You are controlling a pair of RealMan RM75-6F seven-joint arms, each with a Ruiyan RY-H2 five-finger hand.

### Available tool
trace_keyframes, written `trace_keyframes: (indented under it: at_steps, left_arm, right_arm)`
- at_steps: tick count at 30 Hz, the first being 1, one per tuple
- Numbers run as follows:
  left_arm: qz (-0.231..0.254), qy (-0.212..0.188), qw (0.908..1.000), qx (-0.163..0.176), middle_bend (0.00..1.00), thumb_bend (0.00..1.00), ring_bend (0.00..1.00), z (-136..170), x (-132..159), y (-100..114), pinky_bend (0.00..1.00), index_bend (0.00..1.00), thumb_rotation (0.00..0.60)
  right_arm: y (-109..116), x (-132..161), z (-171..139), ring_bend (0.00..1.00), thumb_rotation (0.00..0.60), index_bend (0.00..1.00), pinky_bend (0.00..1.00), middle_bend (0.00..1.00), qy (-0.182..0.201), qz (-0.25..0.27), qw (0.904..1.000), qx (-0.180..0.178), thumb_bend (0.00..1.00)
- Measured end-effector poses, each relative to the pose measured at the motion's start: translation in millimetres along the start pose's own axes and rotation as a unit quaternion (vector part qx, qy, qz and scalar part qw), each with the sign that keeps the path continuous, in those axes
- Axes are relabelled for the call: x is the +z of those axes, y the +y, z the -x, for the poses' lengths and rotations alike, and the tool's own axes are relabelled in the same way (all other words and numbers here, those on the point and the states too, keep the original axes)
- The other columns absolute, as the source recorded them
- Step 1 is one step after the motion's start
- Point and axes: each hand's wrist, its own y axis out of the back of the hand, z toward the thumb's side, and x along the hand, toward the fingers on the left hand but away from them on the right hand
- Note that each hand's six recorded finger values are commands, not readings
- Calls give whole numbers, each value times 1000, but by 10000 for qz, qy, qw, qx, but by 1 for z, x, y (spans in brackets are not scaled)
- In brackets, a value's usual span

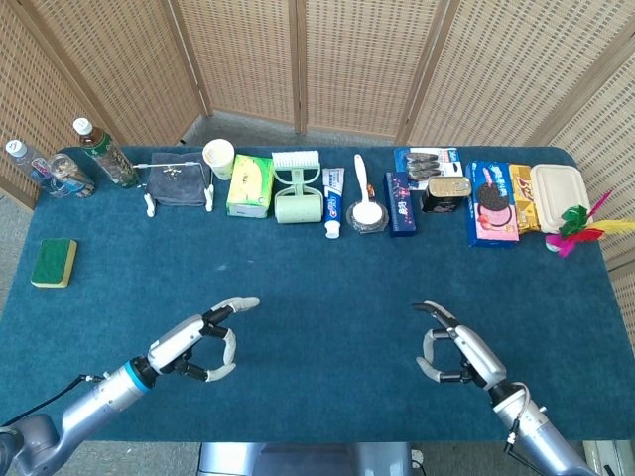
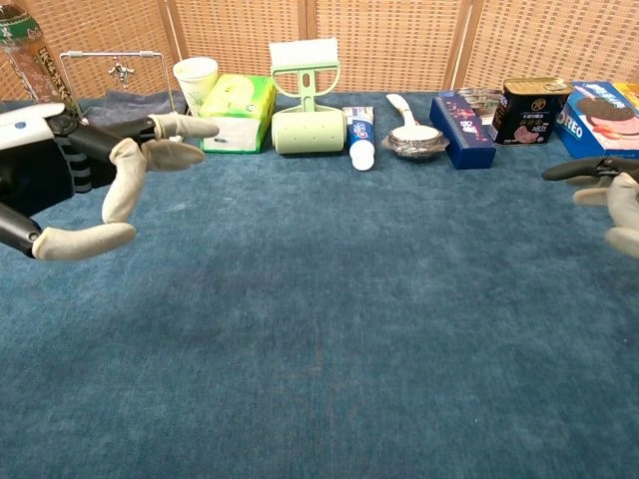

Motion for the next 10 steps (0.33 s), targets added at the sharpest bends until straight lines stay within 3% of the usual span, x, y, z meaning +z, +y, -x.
trace_keyframes:
  at_steps: [10]
  left_arm:
    - [109, 56, 9996, -255, 43, 512, 70, -3, 1, -10, 0, 843, 600]
  right_arm:
    - [-7, 4, 4, 29, 567, 698, 0, 143, 54, 58, 9999, 84, 422]
